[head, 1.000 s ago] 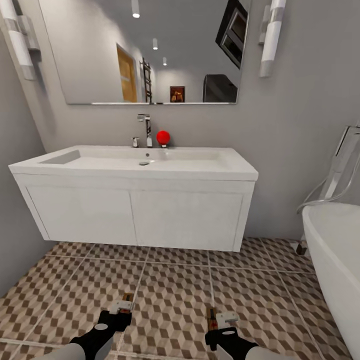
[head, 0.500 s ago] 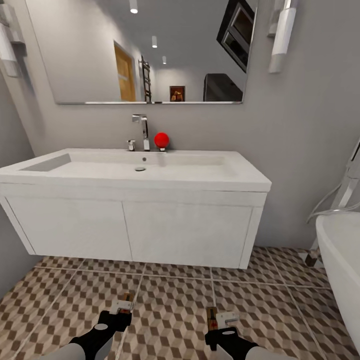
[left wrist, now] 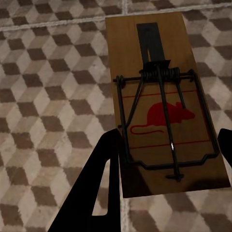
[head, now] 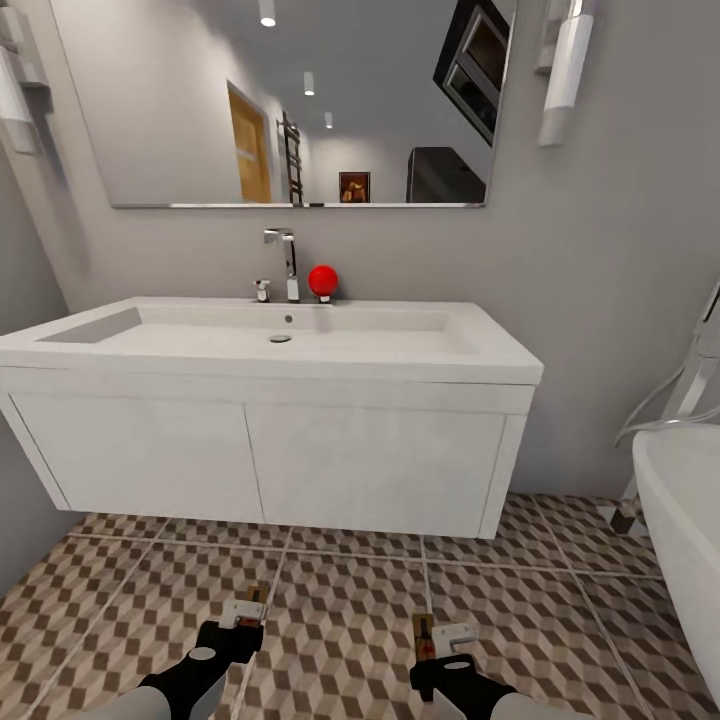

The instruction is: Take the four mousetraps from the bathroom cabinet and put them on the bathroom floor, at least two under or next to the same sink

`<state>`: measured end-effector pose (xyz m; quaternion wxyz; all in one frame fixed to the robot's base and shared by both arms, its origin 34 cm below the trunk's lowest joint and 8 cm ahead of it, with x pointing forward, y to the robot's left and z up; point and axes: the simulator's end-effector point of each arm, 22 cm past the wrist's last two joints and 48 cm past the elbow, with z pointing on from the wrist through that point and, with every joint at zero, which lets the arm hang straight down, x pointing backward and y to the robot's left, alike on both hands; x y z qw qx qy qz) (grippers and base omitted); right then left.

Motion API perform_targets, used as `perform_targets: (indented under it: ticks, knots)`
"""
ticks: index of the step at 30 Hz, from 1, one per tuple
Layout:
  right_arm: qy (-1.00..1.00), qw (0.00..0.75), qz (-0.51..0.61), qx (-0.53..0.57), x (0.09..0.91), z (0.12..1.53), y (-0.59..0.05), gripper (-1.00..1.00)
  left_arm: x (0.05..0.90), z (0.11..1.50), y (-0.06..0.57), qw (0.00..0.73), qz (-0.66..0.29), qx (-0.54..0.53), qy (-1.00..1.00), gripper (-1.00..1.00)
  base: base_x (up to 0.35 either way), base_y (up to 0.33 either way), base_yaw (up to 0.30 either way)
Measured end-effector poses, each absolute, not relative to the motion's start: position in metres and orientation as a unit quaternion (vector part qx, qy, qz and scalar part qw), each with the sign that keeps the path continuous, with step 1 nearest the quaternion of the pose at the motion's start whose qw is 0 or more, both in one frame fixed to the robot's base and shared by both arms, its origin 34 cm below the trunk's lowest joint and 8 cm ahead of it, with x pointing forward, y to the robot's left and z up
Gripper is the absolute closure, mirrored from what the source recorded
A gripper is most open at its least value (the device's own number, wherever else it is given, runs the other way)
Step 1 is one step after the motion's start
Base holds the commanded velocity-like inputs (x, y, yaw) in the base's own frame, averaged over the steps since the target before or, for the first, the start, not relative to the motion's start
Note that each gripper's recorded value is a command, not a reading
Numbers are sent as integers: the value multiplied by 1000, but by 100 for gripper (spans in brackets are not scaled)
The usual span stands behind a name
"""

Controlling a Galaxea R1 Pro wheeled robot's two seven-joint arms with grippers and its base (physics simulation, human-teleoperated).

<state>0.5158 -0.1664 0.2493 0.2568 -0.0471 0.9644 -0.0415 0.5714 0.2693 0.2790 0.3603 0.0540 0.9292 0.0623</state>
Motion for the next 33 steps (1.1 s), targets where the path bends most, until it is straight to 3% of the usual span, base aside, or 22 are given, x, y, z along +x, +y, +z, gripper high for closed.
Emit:
perform_targets:
  ticks: [16,33]
  knots:
    - [964,257,-42,-47,516,250,-166,100,571,279,270,360,63,55,929,100,5,0,0]
    - [964,257,-42,-47,516,249,-166,100,571,279,269,360,62,56,929,100,106,0,0]
